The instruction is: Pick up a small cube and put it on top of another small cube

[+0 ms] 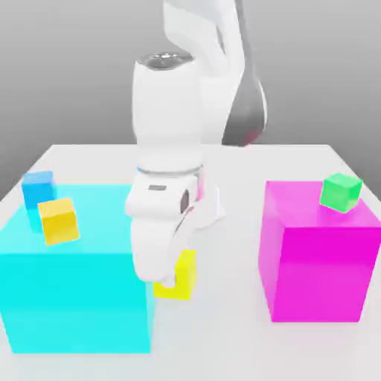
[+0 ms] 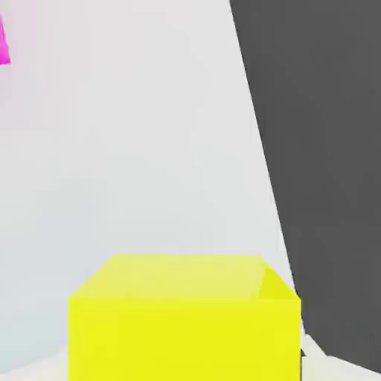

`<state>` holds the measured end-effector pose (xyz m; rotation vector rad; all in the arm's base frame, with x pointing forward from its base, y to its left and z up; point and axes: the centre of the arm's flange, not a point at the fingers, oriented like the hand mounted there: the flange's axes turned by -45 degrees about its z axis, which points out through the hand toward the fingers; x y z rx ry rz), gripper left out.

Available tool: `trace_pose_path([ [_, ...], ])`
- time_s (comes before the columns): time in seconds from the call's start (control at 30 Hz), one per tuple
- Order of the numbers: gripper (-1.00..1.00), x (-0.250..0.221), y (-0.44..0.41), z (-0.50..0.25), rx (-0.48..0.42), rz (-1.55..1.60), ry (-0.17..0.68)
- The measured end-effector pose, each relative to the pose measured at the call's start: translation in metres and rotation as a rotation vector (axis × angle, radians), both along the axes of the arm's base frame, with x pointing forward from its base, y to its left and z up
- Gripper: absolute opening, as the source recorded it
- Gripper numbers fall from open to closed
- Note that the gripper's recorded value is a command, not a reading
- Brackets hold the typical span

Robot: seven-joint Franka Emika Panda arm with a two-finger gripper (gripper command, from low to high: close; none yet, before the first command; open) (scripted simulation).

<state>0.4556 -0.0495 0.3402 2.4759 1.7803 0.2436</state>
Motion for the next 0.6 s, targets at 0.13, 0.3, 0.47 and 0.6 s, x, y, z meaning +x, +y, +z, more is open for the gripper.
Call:
trace_pose_path([
  [0.13,-1.0,-0.002,-0.045,0.045,0.022,-0.194,0.035],
  [0.3,-1.0,-0.024,-0.107,0.091,0.042,-0.463,0.1],
  [0.47,-1.0,-0.056,-0.149,0.109,0.045,-0.7,0.176],
  [0.6,1.0,-0.059,-0.148,0.059,0.043,-0.72,0.181],
])
